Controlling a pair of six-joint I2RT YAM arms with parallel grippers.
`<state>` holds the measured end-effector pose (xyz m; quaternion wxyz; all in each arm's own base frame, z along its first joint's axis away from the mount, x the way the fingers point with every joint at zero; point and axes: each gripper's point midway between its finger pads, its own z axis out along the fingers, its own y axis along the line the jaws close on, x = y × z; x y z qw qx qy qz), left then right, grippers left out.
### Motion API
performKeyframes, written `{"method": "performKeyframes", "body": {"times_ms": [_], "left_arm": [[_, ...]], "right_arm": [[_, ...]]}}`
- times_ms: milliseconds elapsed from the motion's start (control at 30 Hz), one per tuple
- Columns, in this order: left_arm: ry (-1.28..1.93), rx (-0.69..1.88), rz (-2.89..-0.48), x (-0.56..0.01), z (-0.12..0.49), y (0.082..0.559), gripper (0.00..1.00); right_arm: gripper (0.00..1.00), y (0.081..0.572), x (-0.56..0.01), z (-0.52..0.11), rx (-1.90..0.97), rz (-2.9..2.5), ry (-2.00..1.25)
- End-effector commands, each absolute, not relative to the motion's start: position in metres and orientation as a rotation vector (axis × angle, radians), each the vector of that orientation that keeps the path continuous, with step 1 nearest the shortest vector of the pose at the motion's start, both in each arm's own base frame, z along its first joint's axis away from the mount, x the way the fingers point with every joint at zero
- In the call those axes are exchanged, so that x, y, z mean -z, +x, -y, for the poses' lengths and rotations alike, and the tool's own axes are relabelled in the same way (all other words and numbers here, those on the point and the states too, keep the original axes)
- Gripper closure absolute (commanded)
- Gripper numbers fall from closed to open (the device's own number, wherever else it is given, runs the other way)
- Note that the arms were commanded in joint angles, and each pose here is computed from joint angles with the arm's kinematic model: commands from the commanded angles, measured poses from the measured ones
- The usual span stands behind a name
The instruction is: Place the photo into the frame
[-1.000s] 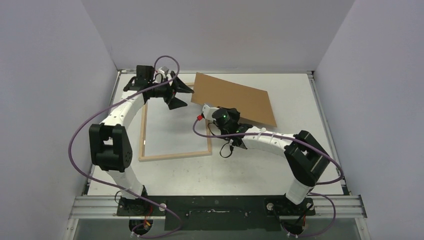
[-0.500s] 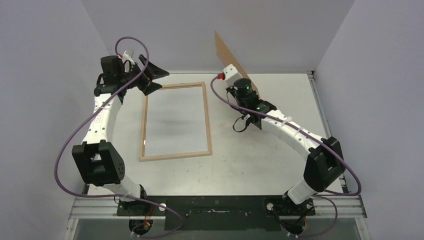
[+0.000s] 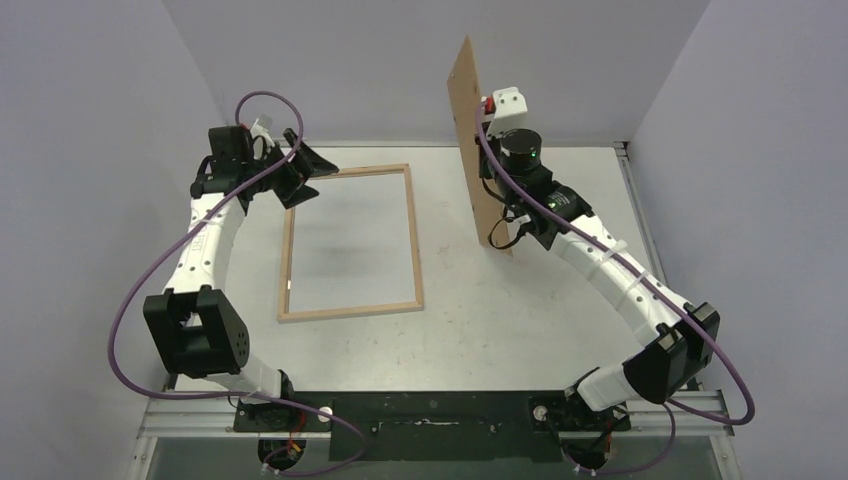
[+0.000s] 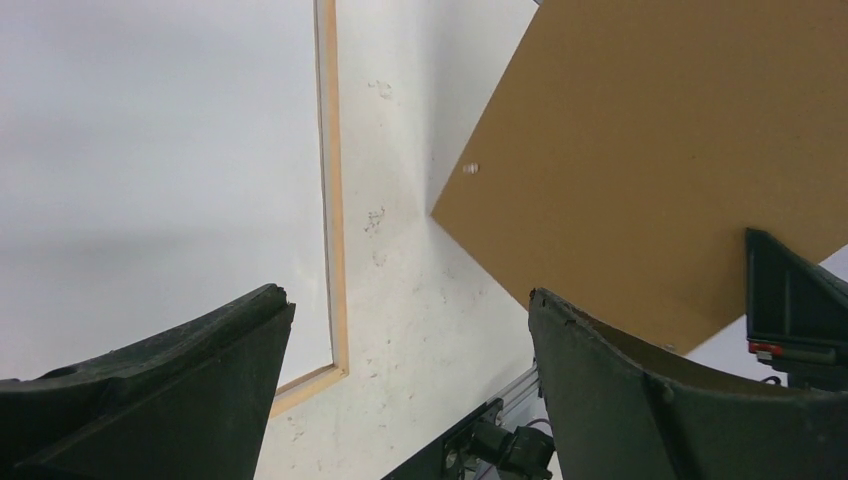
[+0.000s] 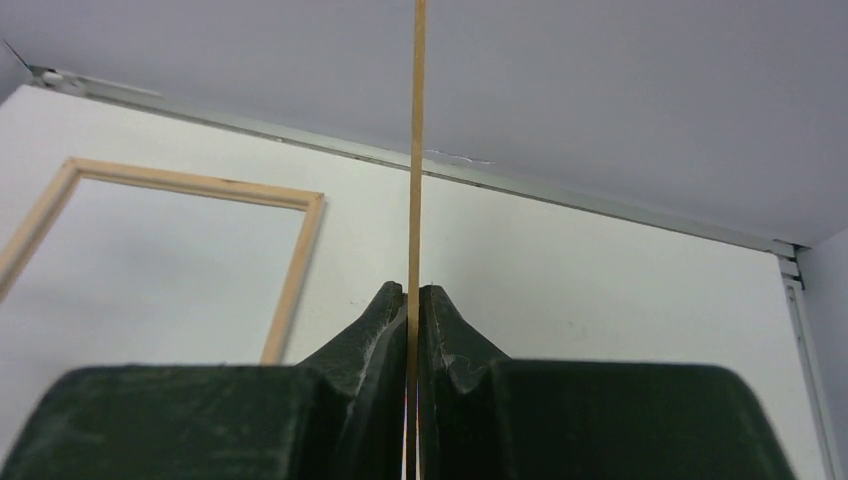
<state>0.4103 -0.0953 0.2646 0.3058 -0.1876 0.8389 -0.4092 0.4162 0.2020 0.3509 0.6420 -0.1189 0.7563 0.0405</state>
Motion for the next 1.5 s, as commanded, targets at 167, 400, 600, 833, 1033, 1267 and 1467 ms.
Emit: {"method": "performKeyframes", "body": {"times_ms": [167, 400, 600, 833, 1033, 1267, 1467], "left_arm": [[-0.457, 1.078, -2.277, -0.245, 0.106, 0.408, 0.13], [-0.369, 1.087, -2.327, -0.240, 0.142, 0.402, 0.13], [-0.323, 1.104, -2.382, -0.231, 0.165, 0.399, 0.13], [-0.285, 1.112, -2.409, -0.231, 0.174, 0.394, 0.13], [-0.273, 1.102, -2.436, -0.223, 0.181, 0.388, 0.13], [-0.214, 1.165, -2.444, -0.219, 0.210, 0.381, 0.13], [-0.157, 1.243, -2.407, -0.229, 0.226, 0.378, 0.13]], "right_arm": [[1.00, 0.411, -0.429, -0.185, -0.353, -1.621, 0.032], [1.00, 0.405, -0.397, -0.178, -0.343, -1.772, 0.084], [1.00, 0.396, -0.367, -0.174, -0.331, -1.941, 0.129], [1.00, 0.387, -0.331, -0.174, -0.296, -2.179, 0.162], [1.00, 0.378, -0.304, -0.175, -0.221, -2.319, 0.101], [1.00, 0.370, -0.291, -0.199, -0.117, -2.354, -0.039], [0.94, 0.368, -0.277, -0.214, -0.083, -2.374, -0.073]]}}
